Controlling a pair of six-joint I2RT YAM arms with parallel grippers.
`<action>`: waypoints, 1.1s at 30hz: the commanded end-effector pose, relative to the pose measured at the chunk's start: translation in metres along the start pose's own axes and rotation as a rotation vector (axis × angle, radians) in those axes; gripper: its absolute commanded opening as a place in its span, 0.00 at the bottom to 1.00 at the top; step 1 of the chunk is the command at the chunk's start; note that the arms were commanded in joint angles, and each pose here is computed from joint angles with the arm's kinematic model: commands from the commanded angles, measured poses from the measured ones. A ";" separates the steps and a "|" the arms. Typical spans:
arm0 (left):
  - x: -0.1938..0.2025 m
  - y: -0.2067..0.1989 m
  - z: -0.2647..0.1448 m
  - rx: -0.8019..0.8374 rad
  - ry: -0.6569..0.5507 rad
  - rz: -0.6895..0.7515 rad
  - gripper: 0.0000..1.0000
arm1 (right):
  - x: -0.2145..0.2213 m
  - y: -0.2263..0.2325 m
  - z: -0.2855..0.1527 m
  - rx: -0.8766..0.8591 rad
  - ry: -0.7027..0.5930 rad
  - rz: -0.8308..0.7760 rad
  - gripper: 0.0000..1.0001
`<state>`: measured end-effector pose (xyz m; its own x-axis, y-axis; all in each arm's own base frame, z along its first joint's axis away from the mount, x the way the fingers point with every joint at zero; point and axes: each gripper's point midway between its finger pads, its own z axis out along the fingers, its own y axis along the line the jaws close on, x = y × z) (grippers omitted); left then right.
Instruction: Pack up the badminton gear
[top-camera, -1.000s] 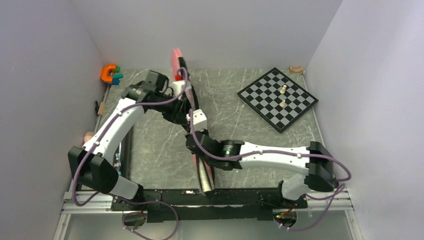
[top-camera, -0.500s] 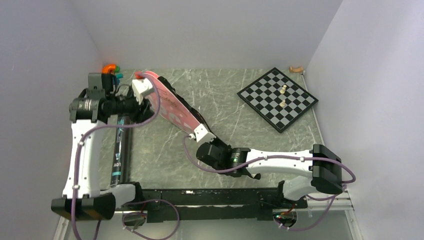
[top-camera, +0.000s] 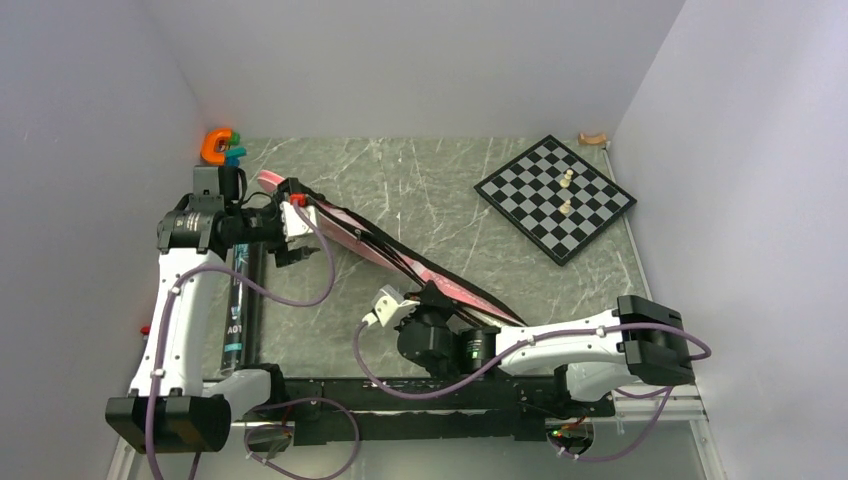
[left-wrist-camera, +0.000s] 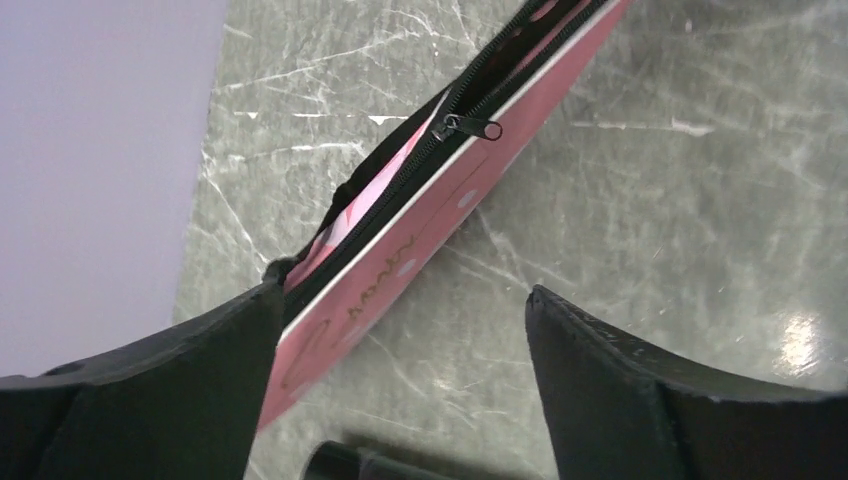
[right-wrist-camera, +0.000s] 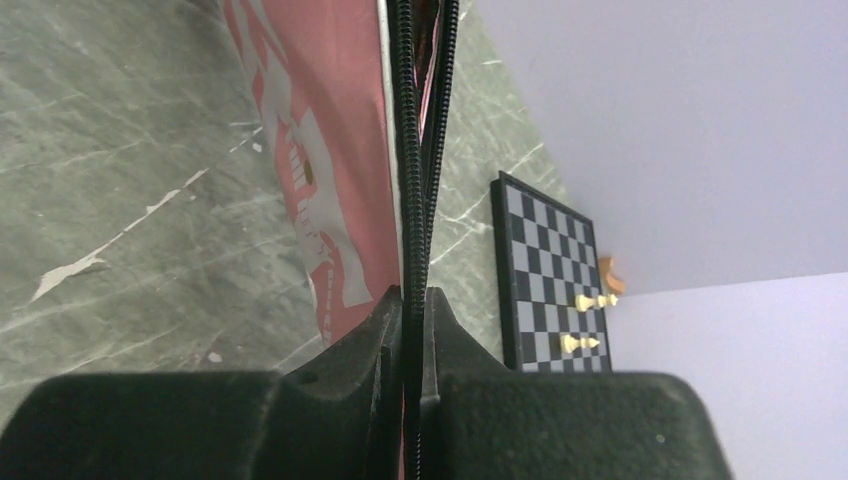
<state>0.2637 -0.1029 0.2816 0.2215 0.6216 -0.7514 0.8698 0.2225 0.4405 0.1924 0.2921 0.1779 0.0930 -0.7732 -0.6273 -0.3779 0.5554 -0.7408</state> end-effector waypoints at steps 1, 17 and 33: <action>-0.010 -0.004 0.002 0.067 -0.060 0.246 0.99 | -0.019 -0.038 -0.009 0.143 -0.043 0.053 0.00; 0.021 -0.014 0.046 0.206 -0.003 0.390 0.99 | -0.026 -0.039 -0.024 0.243 -0.143 -0.189 0.00; 0.040 -0.007 0.072 0.237 0.053 0.425 0.80 | -0.029 -0.030 -0.034 0.237 -0.192 -0.258 0.00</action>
<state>0.2938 -0.1231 0.2044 0.5240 0.6849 -0.5063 0.8088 -0.2137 0.5479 0.1736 0.2880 0.2075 0.3341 -0.8777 -0.3434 -0.1142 0.3240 -0.9391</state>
